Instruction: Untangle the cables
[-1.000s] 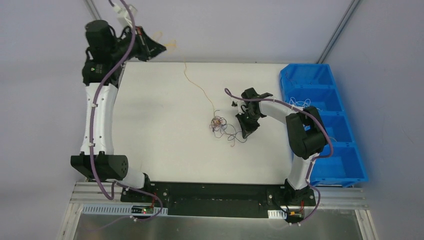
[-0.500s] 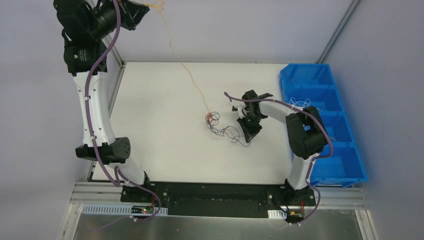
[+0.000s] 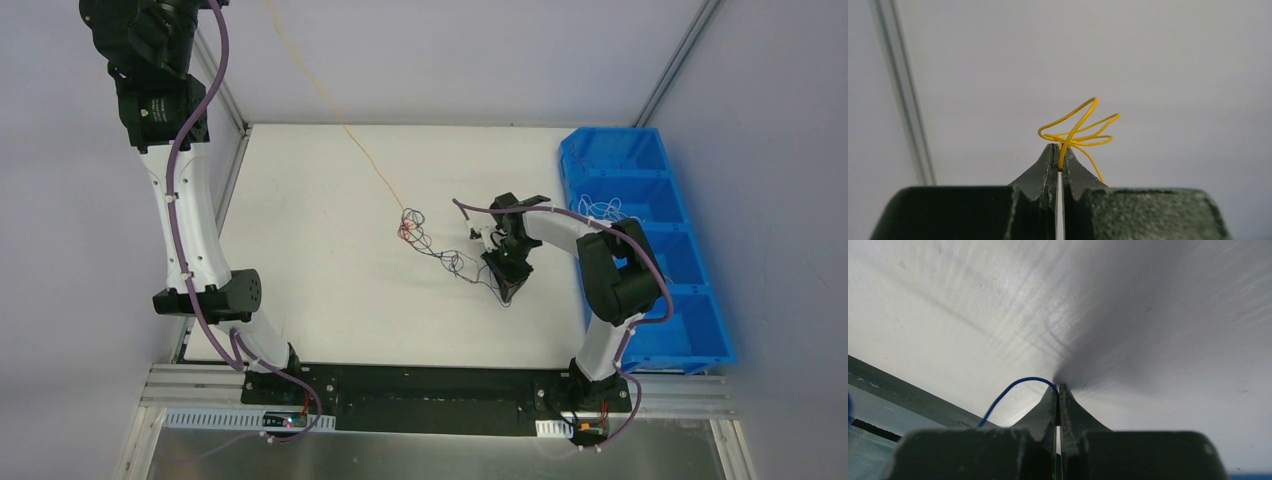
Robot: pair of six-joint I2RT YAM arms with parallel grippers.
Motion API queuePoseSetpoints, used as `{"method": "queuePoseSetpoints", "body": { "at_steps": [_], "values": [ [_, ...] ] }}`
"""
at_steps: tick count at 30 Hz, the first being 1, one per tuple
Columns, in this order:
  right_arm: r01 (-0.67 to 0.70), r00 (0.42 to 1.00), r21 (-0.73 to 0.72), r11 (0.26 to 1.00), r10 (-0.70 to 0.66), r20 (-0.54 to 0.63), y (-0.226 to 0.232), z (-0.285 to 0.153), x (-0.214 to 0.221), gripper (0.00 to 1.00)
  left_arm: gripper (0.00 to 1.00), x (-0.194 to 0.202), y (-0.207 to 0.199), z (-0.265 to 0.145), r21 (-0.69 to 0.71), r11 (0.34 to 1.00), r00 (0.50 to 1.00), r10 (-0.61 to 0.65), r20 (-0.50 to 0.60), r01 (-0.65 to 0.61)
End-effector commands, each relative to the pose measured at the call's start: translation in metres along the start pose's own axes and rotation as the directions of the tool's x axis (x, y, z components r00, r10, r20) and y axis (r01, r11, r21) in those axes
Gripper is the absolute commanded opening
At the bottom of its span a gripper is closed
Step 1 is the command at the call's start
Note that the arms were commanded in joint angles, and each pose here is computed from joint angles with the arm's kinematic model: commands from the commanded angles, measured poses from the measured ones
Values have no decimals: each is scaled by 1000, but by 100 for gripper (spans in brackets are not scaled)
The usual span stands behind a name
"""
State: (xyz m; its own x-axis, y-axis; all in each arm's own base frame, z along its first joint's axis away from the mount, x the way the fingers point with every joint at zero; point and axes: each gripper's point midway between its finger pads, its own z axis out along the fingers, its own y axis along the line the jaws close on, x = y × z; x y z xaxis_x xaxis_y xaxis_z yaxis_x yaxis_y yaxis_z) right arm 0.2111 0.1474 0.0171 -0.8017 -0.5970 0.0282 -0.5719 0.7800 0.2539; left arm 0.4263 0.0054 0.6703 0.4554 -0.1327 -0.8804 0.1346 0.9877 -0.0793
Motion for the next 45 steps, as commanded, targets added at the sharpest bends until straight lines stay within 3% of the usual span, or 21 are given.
{"method": "queuePoseSetpoints", "body": {
  "at_steps": [1, 6, 12, 22, 28, 35, 38, 40, 42, 45],
  "values": [
    [38, 994, 54, 998, -33, -102, -11, 8, 30, 0, 0, -43, 42, -3, -221, 972, 984, 109, 143, -75],
    [62, 988, 64, 996, -52, -145, -14, 7, 43, 0, 0, -50, 72, -7, -381, 917, 971, 185, 149, -116],
    [112, 984, 96, 989, -97, -153, -18, -2, 58, 0, 0, -7, 76, -14, -373, 919, 989, 145, 12, -130],
    [168, 968, 125, 978, -140, -211, -27, -4, 113, 0, 0, 36, 169, -32, -591, 729, 938, 270, -217, -347],
    [134, 971, 127, 983, -104, -217, -34, -8, 125, 0, 0, 68, 206, -30, -612, 657, 898, 300, -322, -439],
    [105, 972, 125, 987, -75, -223, -41, -13, 141, 0, 0, 101, 225, -20, -579, 648, 866, 316, -387, -495],
    [89, 981, 124, 988, -66, -184, -42, -18, 135, 0, 0, 120, 214, -15, -526, 720, 881, 270, -388, -452],
    [57, 994, 100, 993, -47, -99, -34, -32, 114, 0, 0, 149, 183, -12, -404, 852, 909, 174, -378, -332],
    [22, 999, 39, 999, -24, 43, -18, -55, 82, 0, 0, 168, 131, -14, -227, 963, 927, 49, -372, -142],
    [32, 949, -107, 994, 3, 315, 18, -108, 28, 0, 0, 170, 47, -35, 22, 992, 915, -105, -389, 123]
  ]
}}
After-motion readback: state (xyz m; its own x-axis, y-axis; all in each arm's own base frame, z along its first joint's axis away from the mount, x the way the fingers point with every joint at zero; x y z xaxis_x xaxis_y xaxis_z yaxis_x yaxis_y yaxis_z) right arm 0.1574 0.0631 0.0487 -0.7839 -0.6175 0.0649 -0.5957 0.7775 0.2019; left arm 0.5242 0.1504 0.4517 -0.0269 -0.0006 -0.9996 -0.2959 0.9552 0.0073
